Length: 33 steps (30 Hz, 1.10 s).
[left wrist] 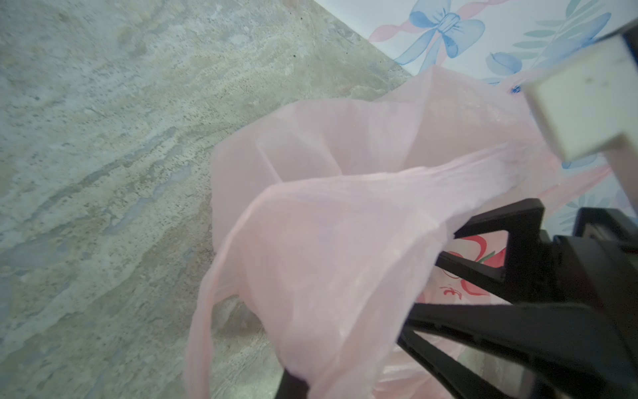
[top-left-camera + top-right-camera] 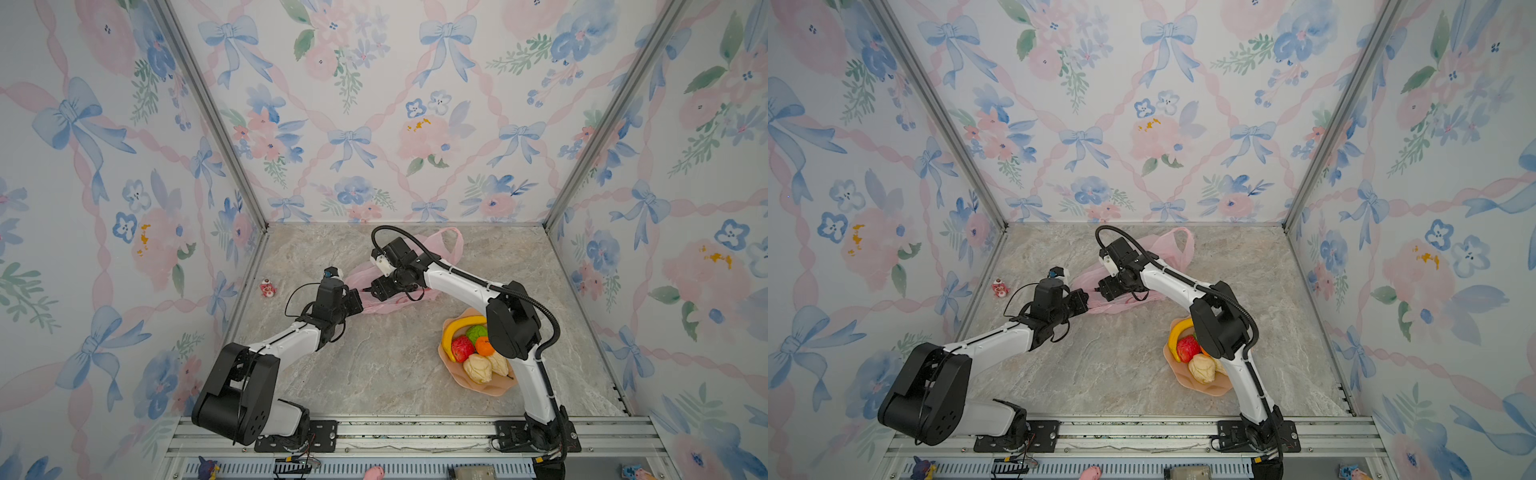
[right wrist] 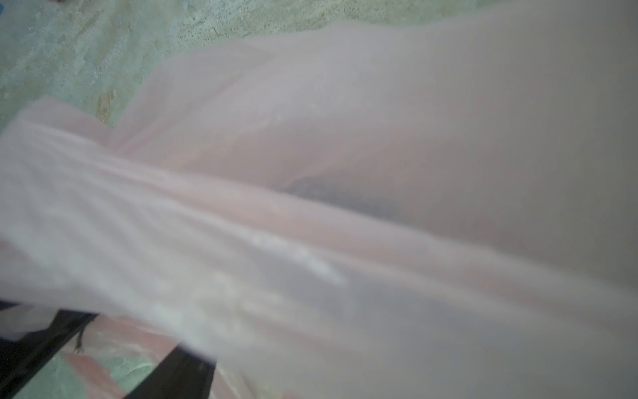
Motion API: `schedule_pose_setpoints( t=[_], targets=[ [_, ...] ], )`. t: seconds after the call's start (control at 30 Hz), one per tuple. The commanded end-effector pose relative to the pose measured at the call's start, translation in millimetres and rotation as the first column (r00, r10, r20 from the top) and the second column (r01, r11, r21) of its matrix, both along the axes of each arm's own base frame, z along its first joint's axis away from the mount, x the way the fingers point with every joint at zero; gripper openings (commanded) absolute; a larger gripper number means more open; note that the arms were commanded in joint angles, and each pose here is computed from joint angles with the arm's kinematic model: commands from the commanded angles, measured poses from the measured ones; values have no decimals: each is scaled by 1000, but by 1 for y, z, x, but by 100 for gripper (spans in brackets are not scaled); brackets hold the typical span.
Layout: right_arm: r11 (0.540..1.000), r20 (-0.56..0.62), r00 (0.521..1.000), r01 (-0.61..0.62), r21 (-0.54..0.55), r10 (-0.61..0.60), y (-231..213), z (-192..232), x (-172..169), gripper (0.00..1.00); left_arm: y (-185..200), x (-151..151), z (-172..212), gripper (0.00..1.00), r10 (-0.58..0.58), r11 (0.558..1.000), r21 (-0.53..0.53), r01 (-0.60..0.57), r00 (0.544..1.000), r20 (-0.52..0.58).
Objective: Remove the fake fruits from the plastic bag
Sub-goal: 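Reach into the bag and grasp the dark grapes with the right gripper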
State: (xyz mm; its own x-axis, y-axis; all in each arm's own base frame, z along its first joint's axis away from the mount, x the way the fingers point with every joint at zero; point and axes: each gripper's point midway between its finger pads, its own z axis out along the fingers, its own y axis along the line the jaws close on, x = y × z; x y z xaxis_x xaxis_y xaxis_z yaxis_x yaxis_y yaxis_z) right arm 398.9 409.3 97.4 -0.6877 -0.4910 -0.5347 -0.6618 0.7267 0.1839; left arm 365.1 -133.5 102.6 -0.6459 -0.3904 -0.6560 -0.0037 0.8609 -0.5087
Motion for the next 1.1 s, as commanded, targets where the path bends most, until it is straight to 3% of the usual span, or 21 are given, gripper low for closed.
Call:
schedule_pose_setpoints(
  t=[0.0, 0.23, 0.7, 1.07],
  targets=[
    [1000, 34, 999, 6, 4, -6, 9, 3, 15, 80, 0, -3, 9, 0, -25, 1000, 1, 25, 999, 29],
    [999, 51, 998, -22, -31, 24, 22, -6, 25, 88, -2, -7, 9, 0, -47, 999, 1, 47, 998, 32],
    [971, 23, 991, -125, -202, 133, 23, -46, 7, 98, 8, -22, -22, 0, -14, 999, 31, 15, 999, -40],
    [920, -4, 975, -213, -329, 224, 7, -79, -1, 97, 13, -20, -30, 0, 6, 999, 46, -3, 998, -58]
  ],
)
